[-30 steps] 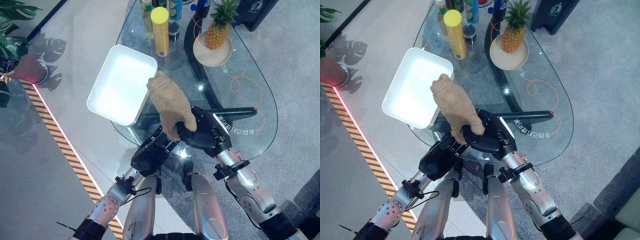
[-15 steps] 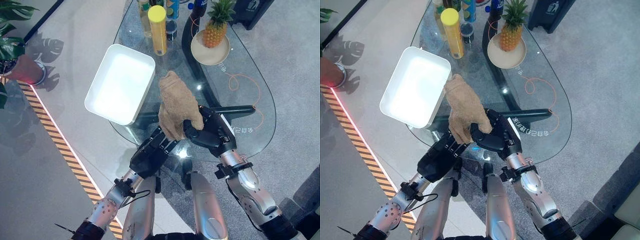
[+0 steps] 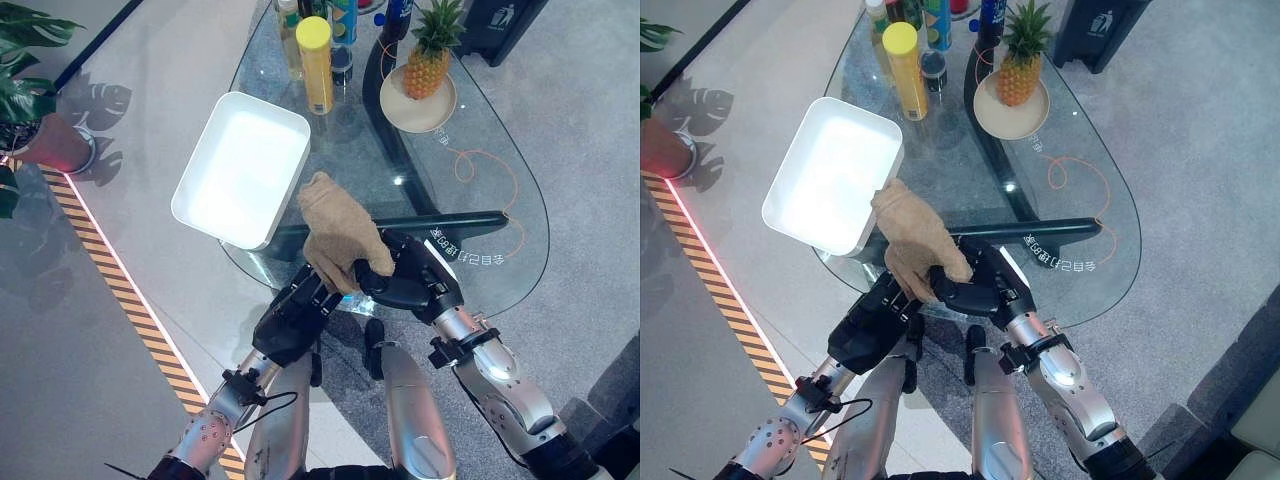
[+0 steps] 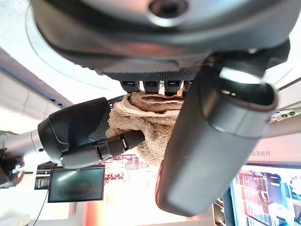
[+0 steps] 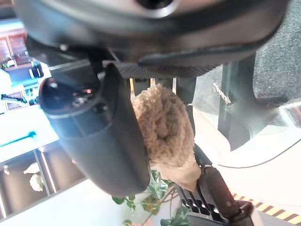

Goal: Wipe the table with a cloth and put it in the basket.

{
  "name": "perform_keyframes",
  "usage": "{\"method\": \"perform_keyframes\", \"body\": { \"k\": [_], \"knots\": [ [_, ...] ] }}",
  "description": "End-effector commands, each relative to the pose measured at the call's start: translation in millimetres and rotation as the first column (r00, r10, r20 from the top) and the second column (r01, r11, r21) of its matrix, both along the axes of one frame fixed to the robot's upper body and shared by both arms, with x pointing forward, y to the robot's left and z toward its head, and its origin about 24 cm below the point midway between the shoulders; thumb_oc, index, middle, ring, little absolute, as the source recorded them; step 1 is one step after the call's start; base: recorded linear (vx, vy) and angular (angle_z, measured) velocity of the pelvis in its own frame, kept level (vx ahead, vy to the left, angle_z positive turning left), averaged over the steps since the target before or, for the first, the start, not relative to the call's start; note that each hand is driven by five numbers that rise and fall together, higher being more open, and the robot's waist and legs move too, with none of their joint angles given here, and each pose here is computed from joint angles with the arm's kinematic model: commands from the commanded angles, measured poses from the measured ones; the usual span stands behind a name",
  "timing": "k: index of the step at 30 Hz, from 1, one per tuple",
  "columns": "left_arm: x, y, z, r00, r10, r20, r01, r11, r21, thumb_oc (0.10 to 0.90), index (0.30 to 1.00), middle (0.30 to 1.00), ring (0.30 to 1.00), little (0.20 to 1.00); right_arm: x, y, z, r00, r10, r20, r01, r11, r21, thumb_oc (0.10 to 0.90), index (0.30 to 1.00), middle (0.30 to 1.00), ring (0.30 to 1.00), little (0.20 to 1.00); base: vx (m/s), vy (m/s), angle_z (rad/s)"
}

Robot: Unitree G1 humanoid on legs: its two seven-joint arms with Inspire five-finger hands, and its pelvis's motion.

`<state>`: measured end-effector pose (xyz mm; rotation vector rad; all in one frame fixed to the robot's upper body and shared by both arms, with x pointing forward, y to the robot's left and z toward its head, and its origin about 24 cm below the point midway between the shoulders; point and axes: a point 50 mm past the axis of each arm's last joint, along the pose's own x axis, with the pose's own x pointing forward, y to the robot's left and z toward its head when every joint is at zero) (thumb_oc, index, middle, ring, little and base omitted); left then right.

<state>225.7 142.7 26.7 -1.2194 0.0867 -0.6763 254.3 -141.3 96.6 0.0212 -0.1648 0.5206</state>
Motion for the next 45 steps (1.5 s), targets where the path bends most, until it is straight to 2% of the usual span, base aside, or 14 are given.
{"method": "perform_keyframes", "body": {
  "k": [1,5,10,23,30,41,42,43,44,45],
  "knots": [
    [17,3,68,0.942,0.102,0.318,-0.077,0.993,-0.09,0.8,0.9,0.9,0.9,0.9,-16,25,22,0.96,0.247,0.129,-0.233,0.966,-0.112,0.1,0.3,0.3,0.3,0.2,0.0,0.0,0.0],
    [25,6,72,0.936,0.187,0.299,-0.181,0.982,-0.048,0.8,0.9,0.9,0.9,0.9,-14,28,17,0.959,0.27,0.088,-0.252,0.951,-0.177,0.1,0.3,0.3,0.3,0.2,0.0,-0.005,0.02],
    [24,7,75,0.928,0.209,0.308,-0.201,0.978,-0.058,0.8,0.9,0.9,0.9,0.9,-14,25,8,0.969,0.24,0.054,-0.222,0.948,-0.227,0.1,0.3,0.3,0.3,0.2,0.0,0.0,0.0],
    [16,-4,89,0.897,0.139,0.419,-0.087,0.986,-0.141,0.8,0.9,0.9,0.9,0.9,-15,20,-11,0.978,0.206,-0.015,-0.199,0.924,-0.327,0.1,0.3,0.3,0.3,0.2,0.0,0.0,0.0],
    [17,-10,92,0.908,0.122,0.401,-0.055,0.983,-0.174,0.8,0.9,0.9,0.9,0.9,-17,29,-11,0.958,0.286,-0.02,-0.27,0.877,-0.398,0.1,0.3,0.3,0.3,0.2,0.0,0.0,0.0],
    [15,-32,79,0.957,0.02,0.291,0.007,0.996,-0.09,0.8,0.9,0.9,0.9,0.9,-20,49,6,0.942,0.314,0.121,-0.245,0.886,-0.394,0.1,0.3,0.3,0.3,0.2,0.0,0.003,0.0],
    [14,-34,77,0.96,0.011,0.279,0.015,0.996,-0.091,0.742,0.851,0.851,0.851,0.842,-20,51,7,0.939,0.319,0.124,-0.249,0.886,-0.392,0.1,0.3,0.3,0.3,0.2,0.0,0.0,0.0],
    [14,-34,76,0.964,0.013,0.267,0.013,0.996,-0.092,0.487,0.632,0.632,0.632,0.587,-20,52,8,0.937,0.326,0.124,-0.256,0.884,-0.392,0.1,0.3,0.3,0.3,0.2,-0.01,0.03,0.0],
    [15,-34,75,0.966,0.026,0.258,-0.001,0.996,-0.093,0.1,0.3,0.3,0.3,0.2,-21,54,9,0.933,0.34,0.122,-0.269,0.879,-0.395,0.1,0.3,0.3,0.3,0.2,0.0,0.0,0.0],
    [15,-34,74,0.967,0.031,0.251,-0.006,0.995,-0.1,0.1,0.3,0.3,0.3,0.2,-21,55,9,0.93,0.347,0.119,-0.276,0.876,-0.396,0.1,0.3,0.3,0.3,0.2,0.0,0.0,0.0]
  ]
}}
